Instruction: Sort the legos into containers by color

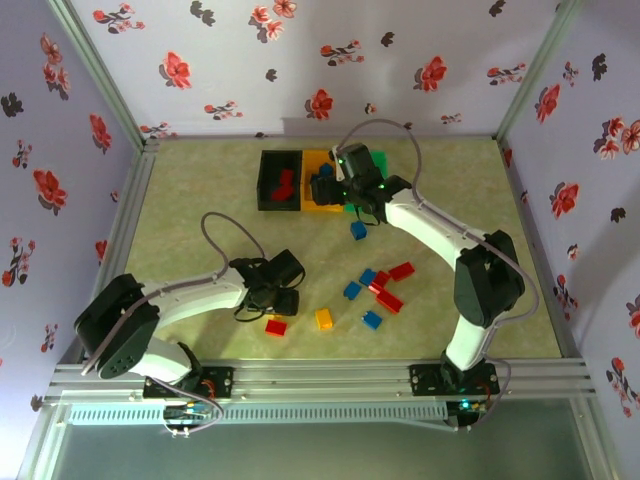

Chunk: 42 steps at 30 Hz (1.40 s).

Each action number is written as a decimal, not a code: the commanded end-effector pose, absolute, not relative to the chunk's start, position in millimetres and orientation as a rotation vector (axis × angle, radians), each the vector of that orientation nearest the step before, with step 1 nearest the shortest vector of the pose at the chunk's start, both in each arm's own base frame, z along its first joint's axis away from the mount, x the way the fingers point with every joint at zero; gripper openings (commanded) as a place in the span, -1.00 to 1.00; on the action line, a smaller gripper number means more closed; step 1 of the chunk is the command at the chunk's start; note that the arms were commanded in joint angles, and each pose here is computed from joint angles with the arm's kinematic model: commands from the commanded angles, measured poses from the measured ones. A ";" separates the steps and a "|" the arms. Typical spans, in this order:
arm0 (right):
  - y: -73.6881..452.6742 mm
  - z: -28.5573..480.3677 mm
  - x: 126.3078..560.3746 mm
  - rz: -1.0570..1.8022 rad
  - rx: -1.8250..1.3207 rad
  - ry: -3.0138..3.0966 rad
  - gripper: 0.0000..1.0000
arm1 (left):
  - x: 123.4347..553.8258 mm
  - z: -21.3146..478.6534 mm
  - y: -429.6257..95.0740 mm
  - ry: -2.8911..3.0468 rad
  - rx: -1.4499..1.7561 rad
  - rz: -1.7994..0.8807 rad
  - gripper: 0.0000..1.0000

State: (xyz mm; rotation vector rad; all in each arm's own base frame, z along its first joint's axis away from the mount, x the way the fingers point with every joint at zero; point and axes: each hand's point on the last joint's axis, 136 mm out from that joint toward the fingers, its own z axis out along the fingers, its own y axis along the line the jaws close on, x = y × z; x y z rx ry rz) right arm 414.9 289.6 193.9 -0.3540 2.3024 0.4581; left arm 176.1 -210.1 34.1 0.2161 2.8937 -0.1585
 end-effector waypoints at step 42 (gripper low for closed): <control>151.3 213.8 391.9 0.259 -0.011 2.305 0.54 | 395.7 175.7 -330.5 2.499 0.304 -0.408 -0.32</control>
